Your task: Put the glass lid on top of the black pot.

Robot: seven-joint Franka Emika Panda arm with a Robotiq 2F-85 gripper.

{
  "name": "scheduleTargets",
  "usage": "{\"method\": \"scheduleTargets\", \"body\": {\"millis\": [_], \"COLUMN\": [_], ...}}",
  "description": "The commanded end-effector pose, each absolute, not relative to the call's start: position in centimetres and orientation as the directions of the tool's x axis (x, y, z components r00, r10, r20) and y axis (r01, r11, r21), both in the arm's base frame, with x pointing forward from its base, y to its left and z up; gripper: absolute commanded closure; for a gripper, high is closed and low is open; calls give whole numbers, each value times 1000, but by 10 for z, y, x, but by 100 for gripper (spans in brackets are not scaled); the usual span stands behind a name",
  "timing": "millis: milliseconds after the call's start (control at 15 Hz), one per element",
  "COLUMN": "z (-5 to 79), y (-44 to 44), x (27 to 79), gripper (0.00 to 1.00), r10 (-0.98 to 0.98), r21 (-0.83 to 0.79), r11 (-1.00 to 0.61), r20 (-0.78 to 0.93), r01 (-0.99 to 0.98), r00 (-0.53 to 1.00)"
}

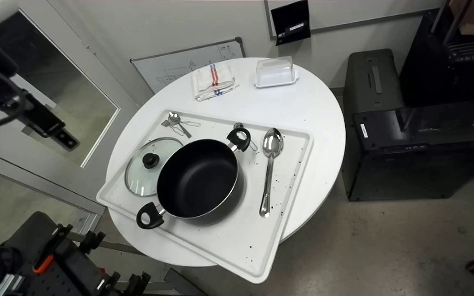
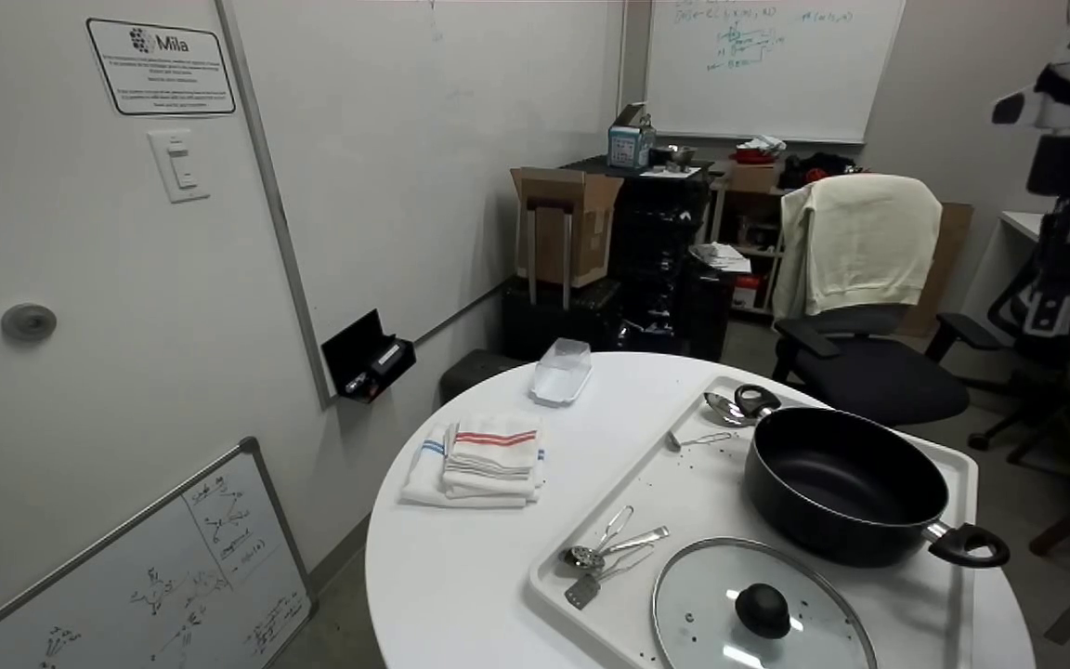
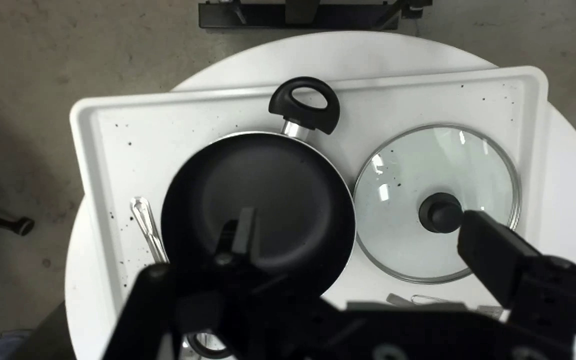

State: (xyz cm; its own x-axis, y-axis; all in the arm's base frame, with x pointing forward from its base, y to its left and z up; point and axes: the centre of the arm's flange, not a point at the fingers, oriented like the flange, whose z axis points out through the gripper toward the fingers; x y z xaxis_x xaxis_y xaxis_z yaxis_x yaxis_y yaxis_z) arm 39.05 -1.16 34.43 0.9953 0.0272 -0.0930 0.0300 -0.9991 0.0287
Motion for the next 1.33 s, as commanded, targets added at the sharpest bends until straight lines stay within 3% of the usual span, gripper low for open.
{"method": "scheduleTargets", "body": {"millis": [0,533,1267], "z": [294,195,99], "y": [29,101,174], "x": [423,456,483], "gripper": [0,0,0], "r10": [114,281,360], "r21": [98,191,222], "r11": [-988,-936,-889], "r20": [-76,-96,-202], "r01": [121,295,400], "r00": [991,955,911]}}
